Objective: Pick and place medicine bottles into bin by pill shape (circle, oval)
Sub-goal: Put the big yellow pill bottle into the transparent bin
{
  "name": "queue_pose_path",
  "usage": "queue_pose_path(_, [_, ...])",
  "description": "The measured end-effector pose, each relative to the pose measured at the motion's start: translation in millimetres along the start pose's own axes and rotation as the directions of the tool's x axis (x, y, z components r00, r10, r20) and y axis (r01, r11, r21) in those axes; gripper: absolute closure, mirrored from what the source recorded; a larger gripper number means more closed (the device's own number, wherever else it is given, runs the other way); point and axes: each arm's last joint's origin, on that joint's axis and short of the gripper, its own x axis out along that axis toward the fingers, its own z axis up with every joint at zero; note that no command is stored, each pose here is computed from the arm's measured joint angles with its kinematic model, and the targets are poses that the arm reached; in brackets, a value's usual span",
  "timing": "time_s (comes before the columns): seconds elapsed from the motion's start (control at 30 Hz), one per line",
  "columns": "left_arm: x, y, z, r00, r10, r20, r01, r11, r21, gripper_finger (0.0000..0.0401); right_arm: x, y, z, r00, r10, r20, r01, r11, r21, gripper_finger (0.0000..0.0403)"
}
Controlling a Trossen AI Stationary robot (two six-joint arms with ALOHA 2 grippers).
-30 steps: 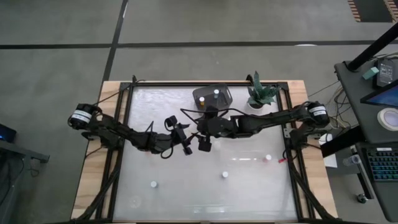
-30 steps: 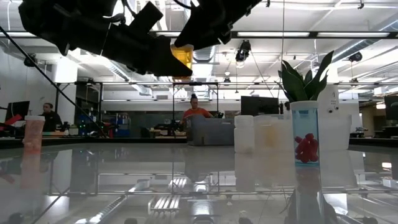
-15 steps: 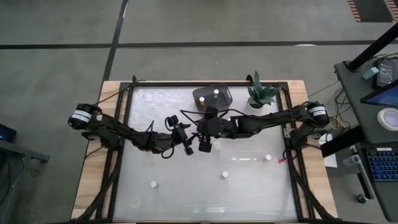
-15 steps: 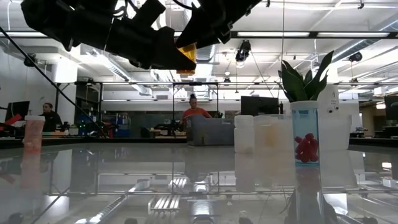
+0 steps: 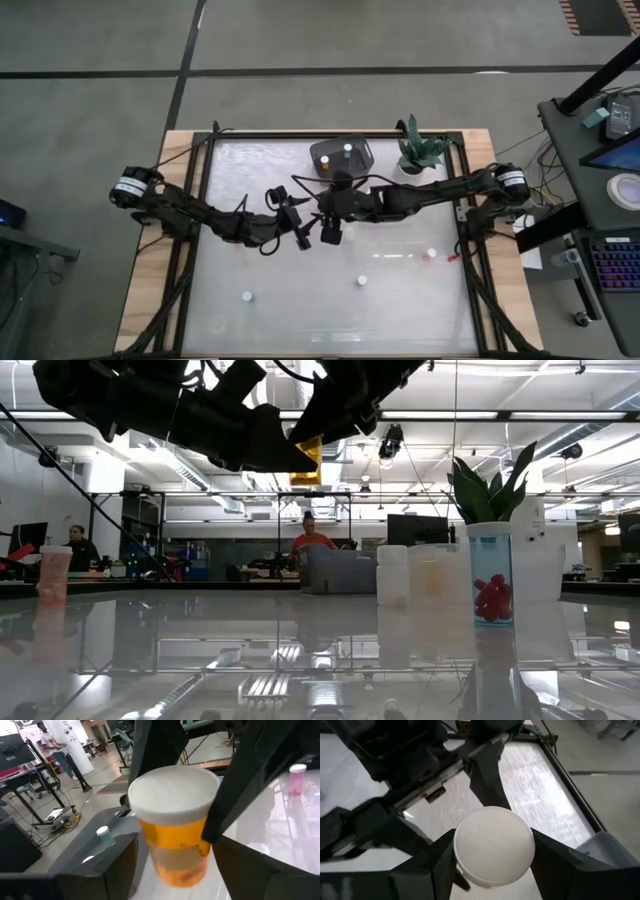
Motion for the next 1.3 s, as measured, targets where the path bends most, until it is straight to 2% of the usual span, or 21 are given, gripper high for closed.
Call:
queue_pose_path(0.17, [-0.8,-0.3,-4.9,0.999,-0.005,-0.041,0.007,0.999,0.046,0.0153,-8.7,-3.2,-2.6,0.999,-0.004,-0.051,0.006,0.999,0.037,0.0198])
queue_pose_path(0.33, [-3.7,0.5,-2.9,0.999,-0.009,-0.046,0.011,0.999,0.05,0.0152,-25.0,-9.1,-14.5,0.987,-0.012,-0.162,0.028,0.995,0.098,0.0198])
queue_pose_path(0.57, [-6.7,1.4,0.8,0.999,-0.014,-0.035,0.015,0.999,0.042,0.0151,-51.7,-21.0,-49.4,0.96,-0.09,-0.266,0.152,0.963,0.221,0.0198])
queue_pose_path(0.73, [-8.0,2.6,3.6,1.0,-0.014,-0.025,0.014,1.0,0.028,0.0151,-76.0,-32.6,-86.2,0.941,-0.179,-0.286,0.276,0.896,0.348,0.0198])
queue_pose_path(0.97, [-8.0,2.9,4.2,1.0,-0.012,-0.021,0.013,1.0,0.023,0.0151,-104.3,-46.1,-128.8,0.918,-0.289,-0.27,0.389,0.784,0.483,0.0198])
queue_pose_path(1.17, [-7.5,4.1,11.7,1.0,0.014,0.009,-0.015,1.0,0.026,0.0151,-109.4,-53.1,-161.6,0.888,-0.346,-0.303,0.459,0.678,0.574,0.0198])
queue_pose_path(1.3, [-6.6,4.0,16.2,1.0,0.017,0.024,-0.018,1.0,0.019,0.0151,-107.4,-53.5,-173.4,0.876,-0.354,-0.327,0.482,0.651,0.586,0.0198])
